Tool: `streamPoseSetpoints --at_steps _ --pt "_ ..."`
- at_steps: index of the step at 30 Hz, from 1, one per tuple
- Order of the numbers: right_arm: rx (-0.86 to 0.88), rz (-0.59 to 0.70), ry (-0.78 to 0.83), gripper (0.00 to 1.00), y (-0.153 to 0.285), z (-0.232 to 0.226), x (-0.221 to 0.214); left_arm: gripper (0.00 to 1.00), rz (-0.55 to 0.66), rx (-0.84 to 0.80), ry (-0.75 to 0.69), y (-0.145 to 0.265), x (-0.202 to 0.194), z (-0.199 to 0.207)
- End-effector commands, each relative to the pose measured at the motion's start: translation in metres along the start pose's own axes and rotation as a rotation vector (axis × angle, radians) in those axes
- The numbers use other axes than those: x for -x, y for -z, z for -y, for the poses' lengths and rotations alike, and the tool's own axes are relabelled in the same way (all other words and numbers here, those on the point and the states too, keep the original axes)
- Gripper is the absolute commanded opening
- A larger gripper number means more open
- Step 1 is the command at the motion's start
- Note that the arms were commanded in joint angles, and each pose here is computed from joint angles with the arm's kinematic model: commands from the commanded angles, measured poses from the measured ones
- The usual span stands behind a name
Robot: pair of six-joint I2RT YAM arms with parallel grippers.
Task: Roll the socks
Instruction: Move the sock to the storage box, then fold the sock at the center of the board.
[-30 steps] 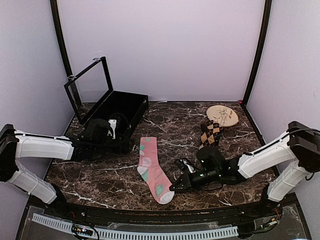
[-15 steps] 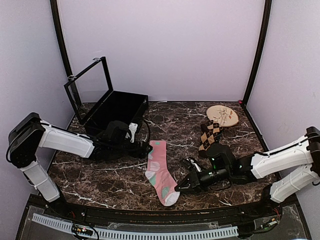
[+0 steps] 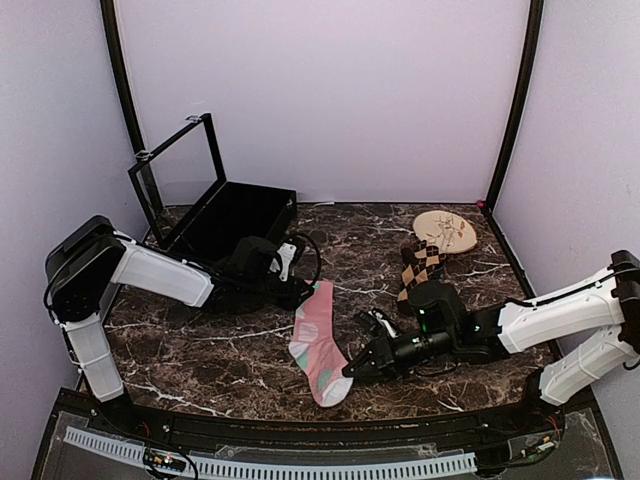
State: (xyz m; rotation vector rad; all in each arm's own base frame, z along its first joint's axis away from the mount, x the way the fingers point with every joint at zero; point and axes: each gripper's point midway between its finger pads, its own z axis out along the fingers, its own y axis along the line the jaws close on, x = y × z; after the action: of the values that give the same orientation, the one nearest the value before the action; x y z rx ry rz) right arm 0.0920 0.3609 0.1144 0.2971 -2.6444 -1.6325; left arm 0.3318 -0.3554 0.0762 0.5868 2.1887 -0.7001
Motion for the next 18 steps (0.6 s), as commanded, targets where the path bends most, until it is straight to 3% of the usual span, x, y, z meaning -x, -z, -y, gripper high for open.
streamPoseSetpoints --at_steps 1,4,18 --pt "0.032 0.012 0.010 0.02 0.003 -0.016 0.005 0.18 -0.006 -0.039 -0.037 -0.008 0.009 0.011" --pt "0.037 0.018 0.005 0.02 0.004 -0.019 0.008 0.00 -0.029 -0.027 -0.052 -0.018 0.008 0.009" --pt "0.113 0.096 -0.023 0.03 0.013 -0.045 0.041 0.00 -0.131 -0.003 0.042 -0.042 -0.043 -0.022"
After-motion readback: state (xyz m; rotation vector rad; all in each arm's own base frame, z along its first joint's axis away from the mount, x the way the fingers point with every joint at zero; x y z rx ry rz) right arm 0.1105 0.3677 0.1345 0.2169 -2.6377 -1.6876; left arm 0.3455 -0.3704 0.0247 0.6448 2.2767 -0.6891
